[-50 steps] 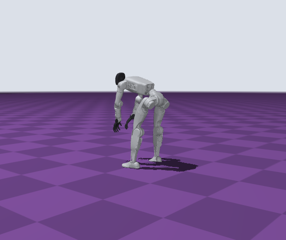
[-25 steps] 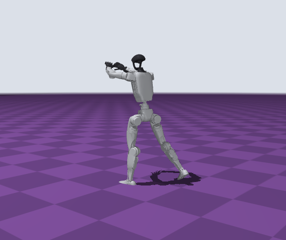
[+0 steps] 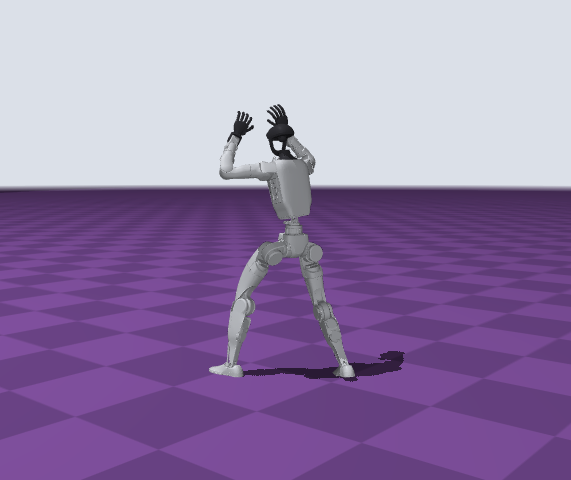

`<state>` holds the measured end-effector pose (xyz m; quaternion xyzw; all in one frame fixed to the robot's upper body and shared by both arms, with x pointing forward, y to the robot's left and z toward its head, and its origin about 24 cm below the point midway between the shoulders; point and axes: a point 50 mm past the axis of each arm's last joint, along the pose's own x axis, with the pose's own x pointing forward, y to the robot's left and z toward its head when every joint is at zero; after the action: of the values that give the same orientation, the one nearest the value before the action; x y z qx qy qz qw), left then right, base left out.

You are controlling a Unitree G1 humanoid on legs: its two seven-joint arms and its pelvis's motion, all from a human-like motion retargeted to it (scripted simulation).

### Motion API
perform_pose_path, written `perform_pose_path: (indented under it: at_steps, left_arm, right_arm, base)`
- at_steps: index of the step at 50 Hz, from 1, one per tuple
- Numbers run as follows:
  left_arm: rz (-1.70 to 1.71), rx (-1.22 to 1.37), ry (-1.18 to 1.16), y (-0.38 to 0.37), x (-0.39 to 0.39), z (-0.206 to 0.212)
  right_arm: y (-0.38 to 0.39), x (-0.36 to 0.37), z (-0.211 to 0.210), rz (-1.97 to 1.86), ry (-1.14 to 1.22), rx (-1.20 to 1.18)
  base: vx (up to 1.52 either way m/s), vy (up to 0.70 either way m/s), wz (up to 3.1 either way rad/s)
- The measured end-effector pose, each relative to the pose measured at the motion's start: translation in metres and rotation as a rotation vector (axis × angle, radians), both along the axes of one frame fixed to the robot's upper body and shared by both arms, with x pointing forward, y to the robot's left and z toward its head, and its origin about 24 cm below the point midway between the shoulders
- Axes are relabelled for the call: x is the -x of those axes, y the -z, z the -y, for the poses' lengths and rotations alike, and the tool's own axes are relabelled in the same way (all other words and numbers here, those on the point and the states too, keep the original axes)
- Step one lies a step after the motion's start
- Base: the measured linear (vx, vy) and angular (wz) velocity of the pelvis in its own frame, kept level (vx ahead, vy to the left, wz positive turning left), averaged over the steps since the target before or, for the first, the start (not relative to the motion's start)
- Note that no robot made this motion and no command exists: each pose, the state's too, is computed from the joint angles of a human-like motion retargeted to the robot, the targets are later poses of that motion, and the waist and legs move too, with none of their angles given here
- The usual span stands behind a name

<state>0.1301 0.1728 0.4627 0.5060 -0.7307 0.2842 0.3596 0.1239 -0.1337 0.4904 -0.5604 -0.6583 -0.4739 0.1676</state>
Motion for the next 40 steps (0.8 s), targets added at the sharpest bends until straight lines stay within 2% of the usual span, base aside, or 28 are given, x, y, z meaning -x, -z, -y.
perform_pose_path:
  at_steps: [9, 28, 40]
  left_arm:
    - [-0.024, 0.042, -0.008, 0.012, -0.006, -0.008]
    - [0.085, 0.1, 0.186, 0.024, 0.016, -0.011]
    - [0.335, 0.08, 0.059, 0.003, 0.046, -0.013]
  right_arm:
    - [0.013, 0.006, -0.012, 0.018, -0.025, 0.121]
    - [0.02, 0.03, -0.009, 0.135, -0.119, 0.124]
    - [0.006, 0.054, 0.002, 0.271, -0.093, 0.027]
  base:
    - [-0.01, 0.0, 0.14]
    - [0.01, 0.03, 0.06]
    - [0.32, 0.25, -0.17]
